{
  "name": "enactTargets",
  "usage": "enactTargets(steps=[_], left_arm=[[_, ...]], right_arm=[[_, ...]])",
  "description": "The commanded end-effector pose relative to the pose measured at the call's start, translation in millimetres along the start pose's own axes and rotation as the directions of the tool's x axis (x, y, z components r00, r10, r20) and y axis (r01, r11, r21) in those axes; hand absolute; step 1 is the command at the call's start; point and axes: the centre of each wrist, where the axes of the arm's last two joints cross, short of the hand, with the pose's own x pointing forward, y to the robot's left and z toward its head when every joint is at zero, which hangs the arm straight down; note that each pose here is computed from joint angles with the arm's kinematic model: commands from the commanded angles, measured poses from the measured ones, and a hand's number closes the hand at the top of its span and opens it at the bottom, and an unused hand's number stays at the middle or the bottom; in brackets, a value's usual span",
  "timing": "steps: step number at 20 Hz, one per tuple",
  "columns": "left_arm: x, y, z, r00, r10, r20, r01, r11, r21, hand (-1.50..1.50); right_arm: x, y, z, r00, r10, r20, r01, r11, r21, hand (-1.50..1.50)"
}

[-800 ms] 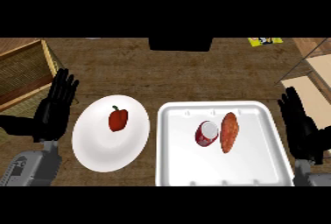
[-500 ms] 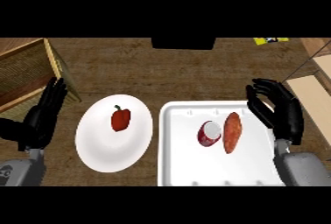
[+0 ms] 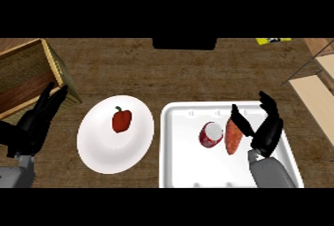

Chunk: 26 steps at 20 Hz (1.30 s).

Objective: Pick the sweet potato from the tray and place it in the tiered shelf

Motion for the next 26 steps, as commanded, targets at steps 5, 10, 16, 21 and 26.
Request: enactTargets(steps=[5, 10, 16, 21, 26], left_arm=[[-23, 7, 18, 0.985, -0.033, -0.167, 0.041, 0.998, 0.042, 0.0], [-21, 13, 22, 0.983, -0.032, -0.181, 0.039, 0.999, 0.036, 0.0], [-17, 14, 23, 0.986, -0.038, -0.165, 0.043, 0.999, 0.024, 0.0], [-17, 13, 20, 0.98, -0.036, -0.196, 0.044, 0.998, 0.036, 0.0], [-20, 24, 28, 0.974, -0.033, -0.225, 0.049, 0.997, 0.063, 0.0]], right_arm=[[-32, 32, 28, 0.965, 0.248, -0.091, -0.252, 0.967, -0.035, -1.5], [-41, 34, 20, 0.883, 0.422, -0.203, -0.408, 0.906, 0.108, -1.5], [-32, 48, 16, 0.671, 0.705, -0.23, -0.6, 0.698, 0.391, -1.5], [14, 71, 12, 0.483, 0.856, -0.184, -0.714, 0.507, 0.483, -1.5], [69, 81, 4, 0.346, 0.924, -0.165, -0.766, 0.379, 0.519, -1.5]])
